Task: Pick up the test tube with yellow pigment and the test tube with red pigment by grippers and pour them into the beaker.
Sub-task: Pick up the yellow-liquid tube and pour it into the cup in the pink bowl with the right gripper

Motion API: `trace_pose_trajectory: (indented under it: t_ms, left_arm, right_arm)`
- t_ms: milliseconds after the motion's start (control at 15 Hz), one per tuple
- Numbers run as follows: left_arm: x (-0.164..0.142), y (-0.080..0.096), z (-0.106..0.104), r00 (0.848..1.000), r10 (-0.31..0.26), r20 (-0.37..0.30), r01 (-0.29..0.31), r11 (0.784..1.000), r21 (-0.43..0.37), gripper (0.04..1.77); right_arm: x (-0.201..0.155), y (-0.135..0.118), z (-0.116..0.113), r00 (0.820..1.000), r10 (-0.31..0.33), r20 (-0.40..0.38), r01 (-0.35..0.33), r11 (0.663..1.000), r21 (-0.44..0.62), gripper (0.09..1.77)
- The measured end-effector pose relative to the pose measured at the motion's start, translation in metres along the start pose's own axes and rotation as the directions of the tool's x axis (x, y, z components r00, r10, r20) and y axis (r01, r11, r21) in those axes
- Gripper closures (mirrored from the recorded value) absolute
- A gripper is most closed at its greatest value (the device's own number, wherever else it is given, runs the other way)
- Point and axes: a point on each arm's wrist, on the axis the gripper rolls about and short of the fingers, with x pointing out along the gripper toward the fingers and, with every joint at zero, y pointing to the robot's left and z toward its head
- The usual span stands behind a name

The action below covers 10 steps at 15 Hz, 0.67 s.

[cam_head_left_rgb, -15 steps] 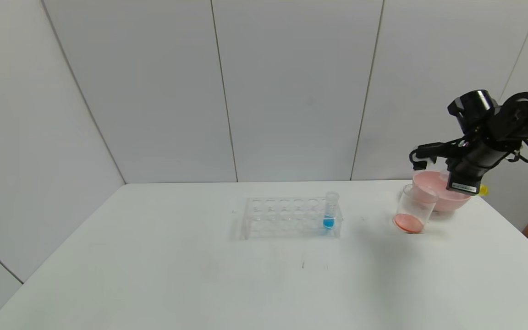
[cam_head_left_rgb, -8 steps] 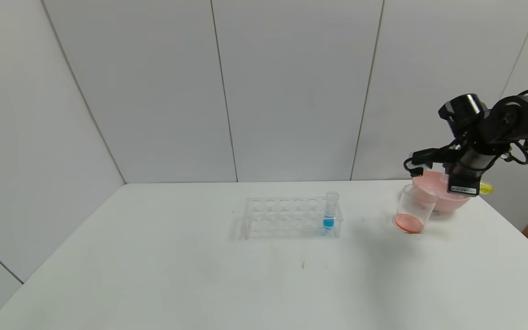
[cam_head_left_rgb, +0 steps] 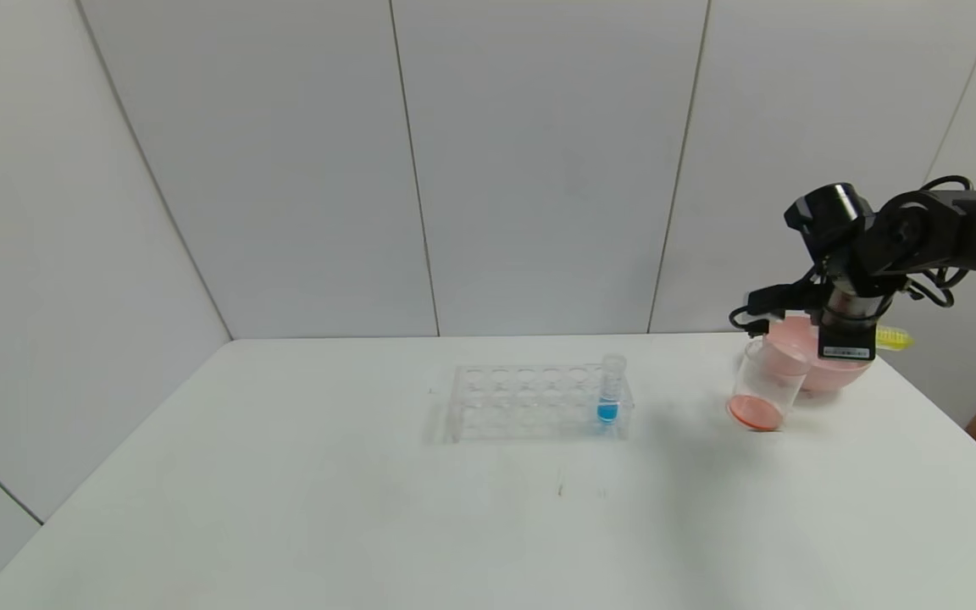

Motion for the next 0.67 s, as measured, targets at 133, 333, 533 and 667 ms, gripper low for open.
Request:
trace_pose_trajectory:
  t_ms: [133,333,533,667]
  left_arm:
    - [0.000,0.000,0.000,1.000,0.000,0.000,0.000,1.000,0.000,0.09]
    - [0.000,0.000,0.000,1.000,0.000,0.000,0.000,1.000,0.000,0.09]
    - [0.000,0.000,0.000,1.000,0.000,0.000,0.000,1.000,0.000,0.09]
    - [0.000,0.000,0.000,1.000,0.000,0.000,0.000,1.000,0.000,0.09]
  right_arm:
    - [0.002,0.001,0.005,0.999,-0.019,-0.034,0.018,1.000,-0.019,1.33]
    - [0.005,0.004,0.009,0.998,-0.026,-0.056,0.024,0.999,-0.049,1.33]
    - [0.006,0.005,0.012,0.998,-0.026,-0.056,0.022,0.997,-0.078,1.33]
    - [0.005,0.005,0.013,0.996,-0.038,-0.079,0.030,0.995,-0.097,1.33]
